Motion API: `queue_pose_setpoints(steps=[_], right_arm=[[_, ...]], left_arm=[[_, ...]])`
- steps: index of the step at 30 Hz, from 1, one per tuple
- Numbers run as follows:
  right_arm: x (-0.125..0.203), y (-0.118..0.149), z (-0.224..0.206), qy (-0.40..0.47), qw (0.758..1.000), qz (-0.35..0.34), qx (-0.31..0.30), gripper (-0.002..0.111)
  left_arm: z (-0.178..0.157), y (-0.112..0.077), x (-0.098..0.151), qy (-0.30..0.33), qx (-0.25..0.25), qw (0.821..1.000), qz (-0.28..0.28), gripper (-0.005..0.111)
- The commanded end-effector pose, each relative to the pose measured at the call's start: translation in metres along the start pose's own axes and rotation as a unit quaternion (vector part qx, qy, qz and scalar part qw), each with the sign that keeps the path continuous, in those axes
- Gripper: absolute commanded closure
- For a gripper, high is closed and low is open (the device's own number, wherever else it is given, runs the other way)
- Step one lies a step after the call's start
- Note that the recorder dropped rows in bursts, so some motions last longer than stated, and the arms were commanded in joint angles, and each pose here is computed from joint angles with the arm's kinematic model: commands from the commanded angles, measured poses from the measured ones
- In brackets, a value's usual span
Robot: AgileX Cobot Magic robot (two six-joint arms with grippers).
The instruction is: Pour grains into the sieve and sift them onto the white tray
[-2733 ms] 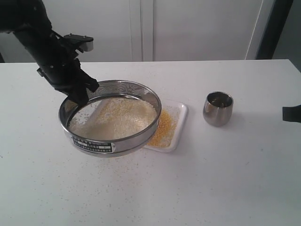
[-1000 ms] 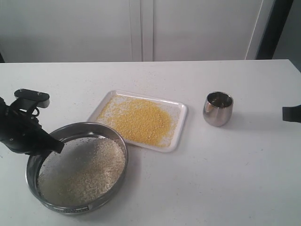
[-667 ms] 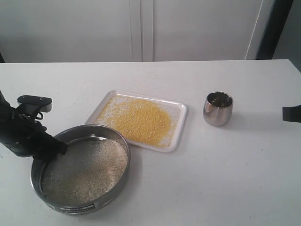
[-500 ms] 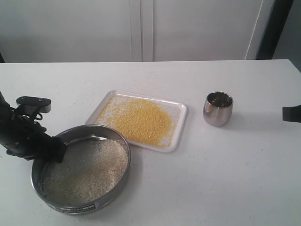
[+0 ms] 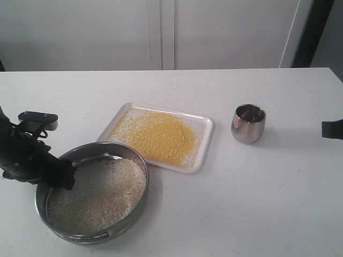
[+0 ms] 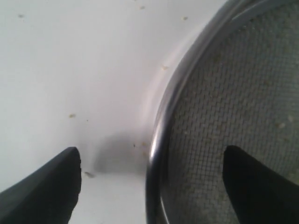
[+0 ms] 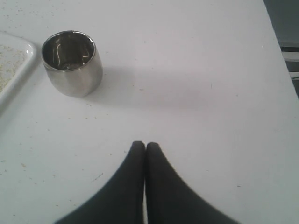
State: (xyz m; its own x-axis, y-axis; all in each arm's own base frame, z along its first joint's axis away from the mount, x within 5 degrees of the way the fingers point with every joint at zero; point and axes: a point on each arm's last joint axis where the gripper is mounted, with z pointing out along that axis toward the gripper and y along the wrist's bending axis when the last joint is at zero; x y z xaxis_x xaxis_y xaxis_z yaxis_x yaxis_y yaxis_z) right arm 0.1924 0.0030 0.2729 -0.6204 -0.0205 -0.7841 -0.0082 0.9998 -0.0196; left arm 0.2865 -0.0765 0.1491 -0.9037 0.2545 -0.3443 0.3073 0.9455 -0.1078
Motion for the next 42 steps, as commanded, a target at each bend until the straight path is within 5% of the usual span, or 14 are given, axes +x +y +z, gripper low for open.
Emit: queue_pose_setpoints(steps=[1, 13, 27, 42], right_arm=[[0.000, -0.002, -0.002, -0.007, 1.000, 0.001, 0.004, 0.108], [0.000, -0.002, -0.002, -0.007, 1.000, 0.001, 0.004, 0.108], [0.000, -0.002, -0.002, -0.007, 1.000, 0.001, 0.004, 0.108], [0.000, -0.002, -0.002, -0.007, 1.000, 0.002, 0.003, 0.108]], left_arm=[[-0.016, -0.003, 0.000, -0.015, 0.003, 1.000, 0.002, 0.023], [-0.040, -0.008, 0.000, -0.032, 0.008, 0.999, 0.009, 0.029], [-0.085, -0.015, 0.020, 0.011, 0.010, 0.998, 0.054, 0.107], [-0.117, -0.017, 0.032, -0.002, -0.005, 0.998, 0.062, 0.107]])
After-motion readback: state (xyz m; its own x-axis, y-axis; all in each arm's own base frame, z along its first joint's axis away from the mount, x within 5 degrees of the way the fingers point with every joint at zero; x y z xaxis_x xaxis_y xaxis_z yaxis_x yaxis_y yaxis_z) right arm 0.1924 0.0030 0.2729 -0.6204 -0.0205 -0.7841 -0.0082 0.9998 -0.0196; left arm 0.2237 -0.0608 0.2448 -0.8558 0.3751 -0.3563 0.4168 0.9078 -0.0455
